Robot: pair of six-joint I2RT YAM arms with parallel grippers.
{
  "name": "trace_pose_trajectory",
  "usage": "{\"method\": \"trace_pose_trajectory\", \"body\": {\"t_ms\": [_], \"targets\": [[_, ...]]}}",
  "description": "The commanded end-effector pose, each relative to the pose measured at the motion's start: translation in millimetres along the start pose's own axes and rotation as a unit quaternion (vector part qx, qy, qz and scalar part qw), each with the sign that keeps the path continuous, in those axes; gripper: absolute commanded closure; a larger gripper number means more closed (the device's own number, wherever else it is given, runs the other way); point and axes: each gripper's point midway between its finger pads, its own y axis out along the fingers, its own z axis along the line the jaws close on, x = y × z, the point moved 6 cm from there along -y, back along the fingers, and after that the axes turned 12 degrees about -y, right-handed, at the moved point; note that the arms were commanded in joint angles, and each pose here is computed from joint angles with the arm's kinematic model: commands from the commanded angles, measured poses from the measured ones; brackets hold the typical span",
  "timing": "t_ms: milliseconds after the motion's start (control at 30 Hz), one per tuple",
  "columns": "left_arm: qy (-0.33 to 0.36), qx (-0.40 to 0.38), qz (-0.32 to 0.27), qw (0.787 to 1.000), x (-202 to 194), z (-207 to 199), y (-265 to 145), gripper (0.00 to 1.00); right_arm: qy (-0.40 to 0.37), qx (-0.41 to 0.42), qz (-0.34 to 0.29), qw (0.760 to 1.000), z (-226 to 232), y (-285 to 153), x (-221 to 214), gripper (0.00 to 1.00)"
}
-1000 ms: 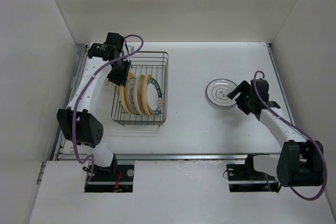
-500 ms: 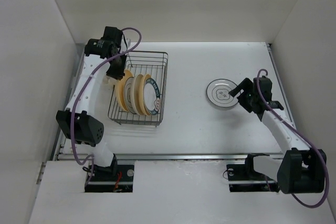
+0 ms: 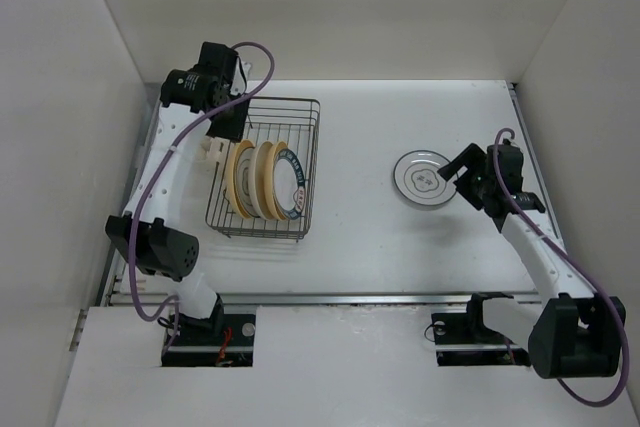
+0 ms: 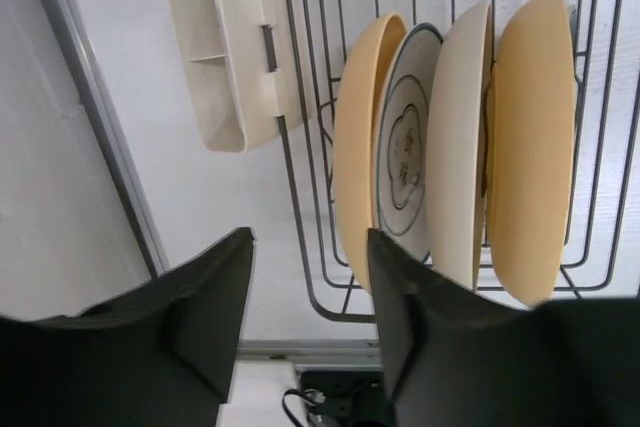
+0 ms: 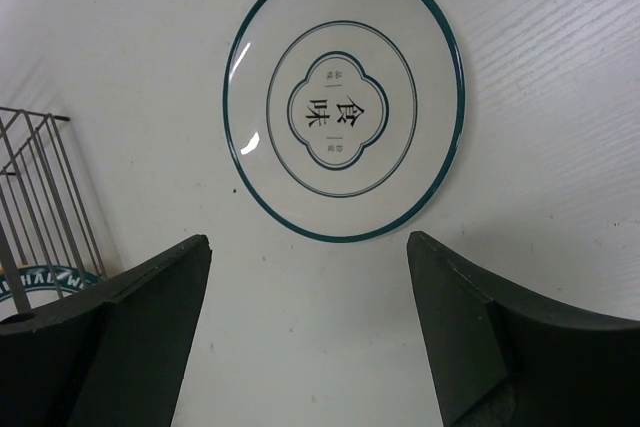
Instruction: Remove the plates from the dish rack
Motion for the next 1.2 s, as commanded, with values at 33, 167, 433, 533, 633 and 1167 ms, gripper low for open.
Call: {"method": "trace_pose_trajectory", "body": {"t_ms": [33,167,433,533,633,1167], "targets": [[0.021,0.023,0.006,1.0,-3.5,1.1,-1.5,0.5,-0.009,0.004,-0.019,1.0,3.2,-7.4,11.0,0.15],[0.033,0.021,0.043,0.998,-6.2,-7.4,20.3,0.5,-0.009,0.004,-0.019,1.0,3.2,-7.4,10.9,0.15],[0.048,0.036,0.067,0.996,-13.0,-13.1,40.2,0.61,-0.013,-0.007,-0.019,1.0,-3.9,-7.3,4.0,0.15],[0.05,0.033,0.078,0.995,-15.9,-14.7,45.3,0.61,-0.013,-0.009,-0.025,1.0,-4.1,-9.0,5.7,0.15],[0.053,0.051,0.081,0.994,-16.8,-12.4,54.3,0.64,-0.013,-0.012,-0.021,1.0,-6.3,-7.8,2.1,0.15],[0.112,0.155,0.074,0.979,-25.6,-18.6,81.9,1.0,-0.013,-0.009,-0.025,1.0,-6.4,-6.3,1.9,0.15]]}}
